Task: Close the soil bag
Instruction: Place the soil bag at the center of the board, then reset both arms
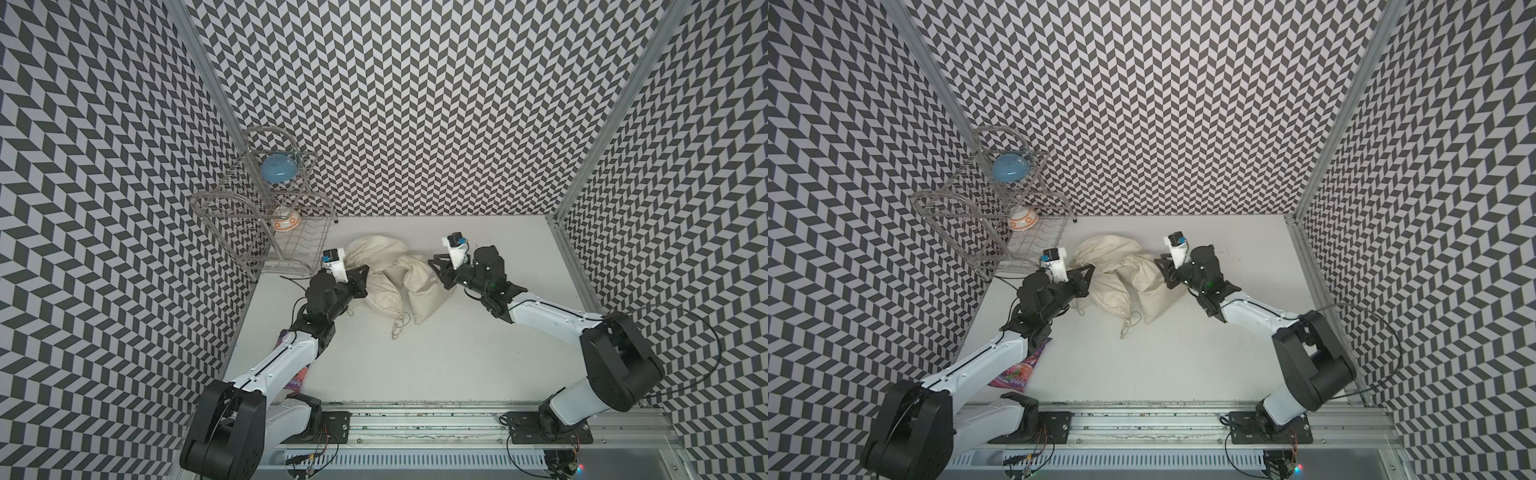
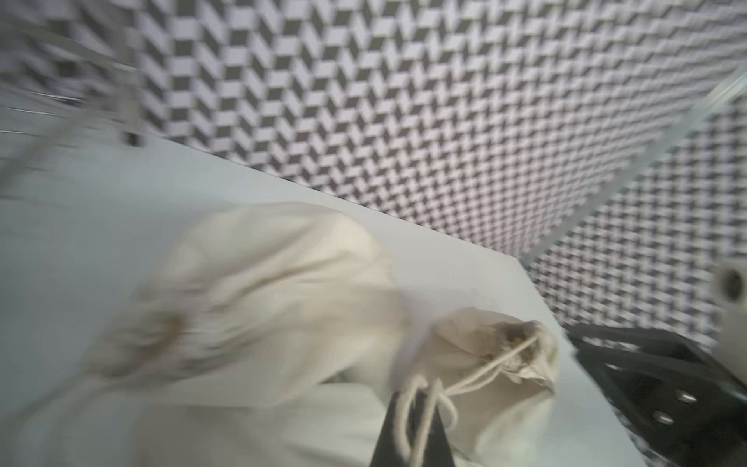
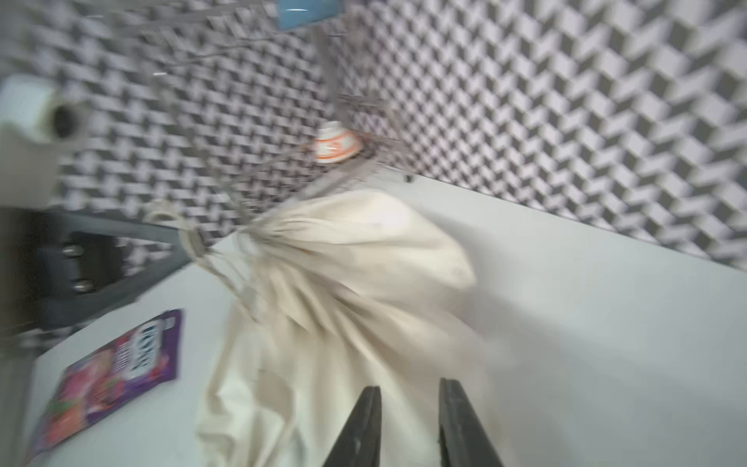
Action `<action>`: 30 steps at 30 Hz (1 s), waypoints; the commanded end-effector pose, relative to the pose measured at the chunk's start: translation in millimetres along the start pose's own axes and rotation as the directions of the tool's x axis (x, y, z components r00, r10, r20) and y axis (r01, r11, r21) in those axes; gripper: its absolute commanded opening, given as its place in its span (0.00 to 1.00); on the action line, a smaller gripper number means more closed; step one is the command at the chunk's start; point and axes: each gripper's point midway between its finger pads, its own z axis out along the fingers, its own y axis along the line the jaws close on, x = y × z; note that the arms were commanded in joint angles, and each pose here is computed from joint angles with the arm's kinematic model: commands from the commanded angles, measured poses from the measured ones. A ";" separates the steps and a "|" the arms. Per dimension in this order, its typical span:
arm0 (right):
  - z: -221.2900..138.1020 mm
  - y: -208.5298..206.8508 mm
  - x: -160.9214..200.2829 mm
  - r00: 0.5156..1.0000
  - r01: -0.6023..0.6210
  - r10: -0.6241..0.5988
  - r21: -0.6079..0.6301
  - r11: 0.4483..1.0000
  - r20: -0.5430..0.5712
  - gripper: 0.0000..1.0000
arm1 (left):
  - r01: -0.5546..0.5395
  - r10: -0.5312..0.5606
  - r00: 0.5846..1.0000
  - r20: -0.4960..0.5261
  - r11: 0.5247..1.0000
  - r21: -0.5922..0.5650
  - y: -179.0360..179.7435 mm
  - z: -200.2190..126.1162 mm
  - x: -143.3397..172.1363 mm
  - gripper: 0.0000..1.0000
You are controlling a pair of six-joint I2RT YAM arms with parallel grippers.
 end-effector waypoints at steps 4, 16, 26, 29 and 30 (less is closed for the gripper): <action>-74.7 -67.9 -40.1 0.977 -0.094 0.012 0.378 0.921 0.212 0.53 | -0.047 0.115 0.955 0.272 0.969 -0.242 41.6 -45.4 -46.5 0.29; -172.8 -185.7 43.7 0.950 -0.291 0.069 0.786 0.546 0.304 0.98 | -0.193 0.358 0.876 0.324 0.874 -0.446 70.5 -87.8 -50.7 1.00; -196.2 -178.1 57.7 0.917 -0.222 -0.126 0.746 0.628 0.379 1.00 | -0.343 0.507 0.849 0.150 0.745 -0.572 115.7 -54.2 -29.0 1.00; -190.9 -171.1 50.9 0.905 -0.177 -0.170 0.711 0.681 0.389 1.00 | -0.349 0.514 0.826 0.230 0.788 -0.507 112.6 -59.4 -28.6 1.00; -182.1 -168.4 50.5 0.917 -0.137 -0.177 0.697 0.704 0.359 1.00 | -0.354 0.519 0.817 0.251 0.795 -0.492 111.3 -59.7 -30.7 1.00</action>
